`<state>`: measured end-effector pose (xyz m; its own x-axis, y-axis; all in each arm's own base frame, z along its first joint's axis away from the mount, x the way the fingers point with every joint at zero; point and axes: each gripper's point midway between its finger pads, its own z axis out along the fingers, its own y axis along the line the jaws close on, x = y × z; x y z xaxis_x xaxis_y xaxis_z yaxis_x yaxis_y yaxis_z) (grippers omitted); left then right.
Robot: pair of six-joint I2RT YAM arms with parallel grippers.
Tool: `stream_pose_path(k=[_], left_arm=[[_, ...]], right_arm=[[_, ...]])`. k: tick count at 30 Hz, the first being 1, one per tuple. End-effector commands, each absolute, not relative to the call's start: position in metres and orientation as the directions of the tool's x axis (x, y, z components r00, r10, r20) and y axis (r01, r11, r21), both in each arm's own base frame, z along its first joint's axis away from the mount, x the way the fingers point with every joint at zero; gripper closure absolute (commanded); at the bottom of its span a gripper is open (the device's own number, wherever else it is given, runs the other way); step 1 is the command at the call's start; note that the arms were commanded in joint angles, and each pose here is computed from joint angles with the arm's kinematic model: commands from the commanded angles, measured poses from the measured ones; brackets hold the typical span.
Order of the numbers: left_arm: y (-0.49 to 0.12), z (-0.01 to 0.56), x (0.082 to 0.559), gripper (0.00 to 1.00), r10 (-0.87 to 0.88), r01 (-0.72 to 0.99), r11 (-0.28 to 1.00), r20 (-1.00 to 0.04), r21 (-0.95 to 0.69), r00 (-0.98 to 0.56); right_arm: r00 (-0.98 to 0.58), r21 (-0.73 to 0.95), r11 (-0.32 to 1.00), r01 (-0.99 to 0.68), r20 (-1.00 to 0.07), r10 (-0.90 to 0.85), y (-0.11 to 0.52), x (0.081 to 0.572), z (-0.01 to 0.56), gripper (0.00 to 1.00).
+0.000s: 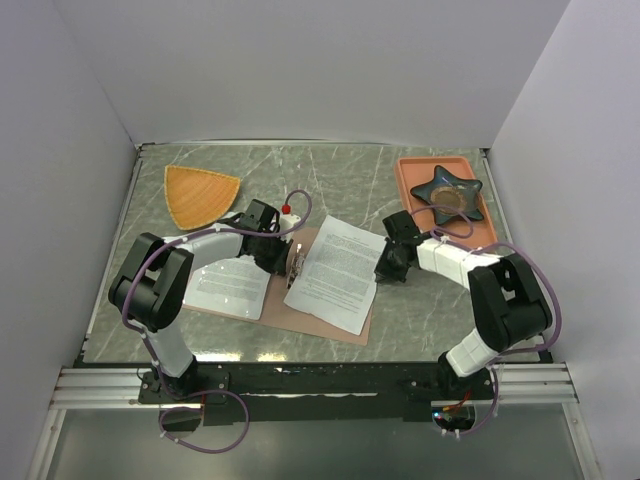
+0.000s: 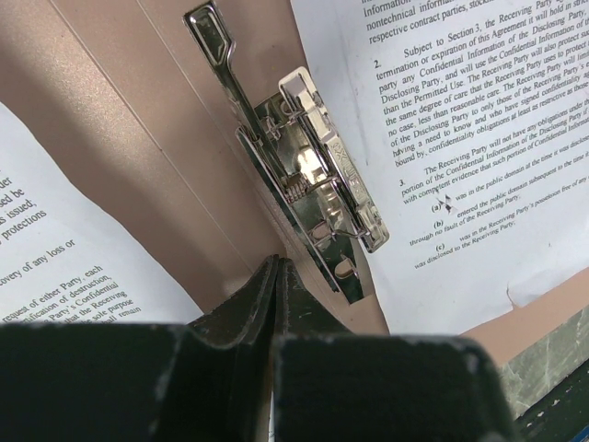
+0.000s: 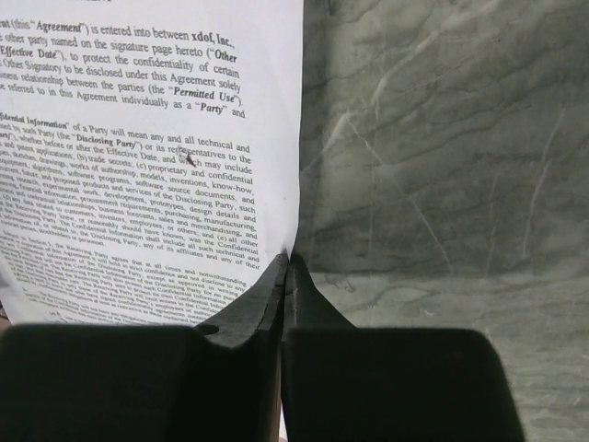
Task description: Put the files into the folder
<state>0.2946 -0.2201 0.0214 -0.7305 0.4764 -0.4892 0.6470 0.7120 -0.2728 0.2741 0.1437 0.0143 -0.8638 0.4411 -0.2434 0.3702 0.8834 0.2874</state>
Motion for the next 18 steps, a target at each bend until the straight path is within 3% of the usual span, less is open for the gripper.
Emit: stream_pose_path(k=[1,8,18], left_arm=[[-0.216,0.016,0.28,0.94,0.503,0.651,0.705,-0.448,-0.282,-0.739],[-0.217,0.017,0.282,0.94,0.501,0.651,0.705,-0.45,-0.282,-0.739],[-0.216,0.017,0.283,0.94,0.499,0.645,0.713,-0.446,-0.275,-0.743]], right_arm=[[-0.864,0.329,0.896,0.297,-0.307,0.399,0.145,0.279,0.035,1.0],[-0.897,0.344,0.935,0.084,-0.382,0.221,0.152,0.281,0.056,1.0],[-0.93,0.293,0.952,-0.09,-0.367,0.025,0.16,0.282,0.059,1.0]])
